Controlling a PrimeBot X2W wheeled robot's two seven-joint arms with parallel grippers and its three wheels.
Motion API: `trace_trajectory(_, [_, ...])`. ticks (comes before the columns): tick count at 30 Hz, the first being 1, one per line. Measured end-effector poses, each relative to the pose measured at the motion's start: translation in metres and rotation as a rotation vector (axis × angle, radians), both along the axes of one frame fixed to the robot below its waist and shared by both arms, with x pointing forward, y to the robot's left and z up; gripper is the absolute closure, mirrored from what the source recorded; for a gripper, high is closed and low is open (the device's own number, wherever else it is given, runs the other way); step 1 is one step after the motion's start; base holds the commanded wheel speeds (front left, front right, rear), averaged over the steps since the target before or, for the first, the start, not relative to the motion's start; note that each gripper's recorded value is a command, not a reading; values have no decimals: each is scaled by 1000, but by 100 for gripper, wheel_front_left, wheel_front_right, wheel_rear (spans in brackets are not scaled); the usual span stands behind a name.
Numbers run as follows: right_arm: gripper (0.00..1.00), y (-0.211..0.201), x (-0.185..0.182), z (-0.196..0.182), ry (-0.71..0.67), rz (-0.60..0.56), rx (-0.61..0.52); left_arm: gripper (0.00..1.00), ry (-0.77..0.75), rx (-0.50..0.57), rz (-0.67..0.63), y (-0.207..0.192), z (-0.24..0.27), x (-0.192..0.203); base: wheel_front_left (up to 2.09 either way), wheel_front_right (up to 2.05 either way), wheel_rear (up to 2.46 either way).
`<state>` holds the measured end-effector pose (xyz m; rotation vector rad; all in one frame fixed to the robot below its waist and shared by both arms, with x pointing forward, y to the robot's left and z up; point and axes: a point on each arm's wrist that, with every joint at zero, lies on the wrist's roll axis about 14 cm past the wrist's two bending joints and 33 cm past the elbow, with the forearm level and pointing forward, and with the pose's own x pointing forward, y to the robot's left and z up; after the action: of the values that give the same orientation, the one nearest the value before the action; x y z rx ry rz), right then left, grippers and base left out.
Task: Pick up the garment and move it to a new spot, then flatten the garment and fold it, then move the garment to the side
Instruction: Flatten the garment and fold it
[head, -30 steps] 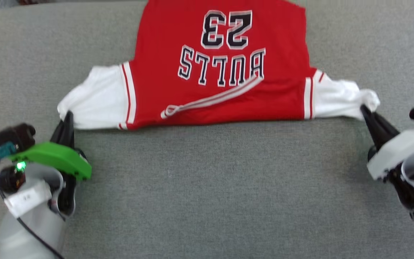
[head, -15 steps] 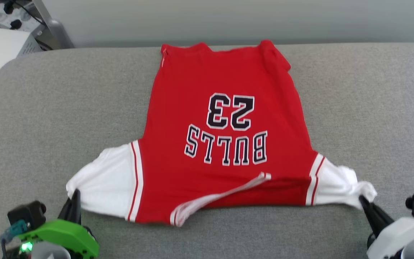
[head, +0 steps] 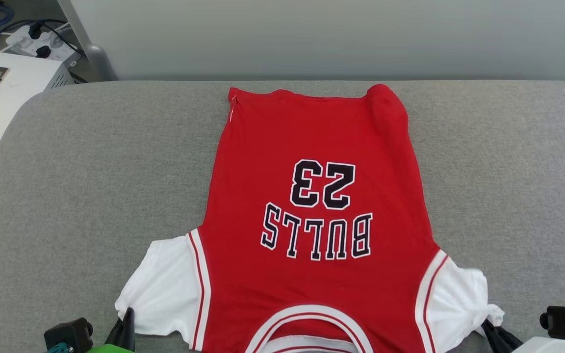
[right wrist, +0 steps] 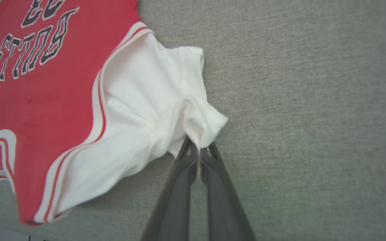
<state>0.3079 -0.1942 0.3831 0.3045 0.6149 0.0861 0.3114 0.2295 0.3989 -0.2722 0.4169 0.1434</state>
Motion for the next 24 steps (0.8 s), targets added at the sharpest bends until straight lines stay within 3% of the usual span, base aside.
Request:
trace_trajectory(4, [0,-3,16,15,-68,5,-22,100,-35,14,-1,0,5,3,0,0,0])
trace_trajectory(13, [0,-25,97,69,-269,-39,-75,100,-150,38,-15,-6,31,29,0,0,0])
trace_trajectory(17, [0,-16,144,82,-269,2,-67,100,-178,33,-23,-12,37,38,0,0,0])
trace_trajectory(24, [0,4,216,81,-133,102,-79,100,-269,19,-45,-26,59,61,0,0,0])
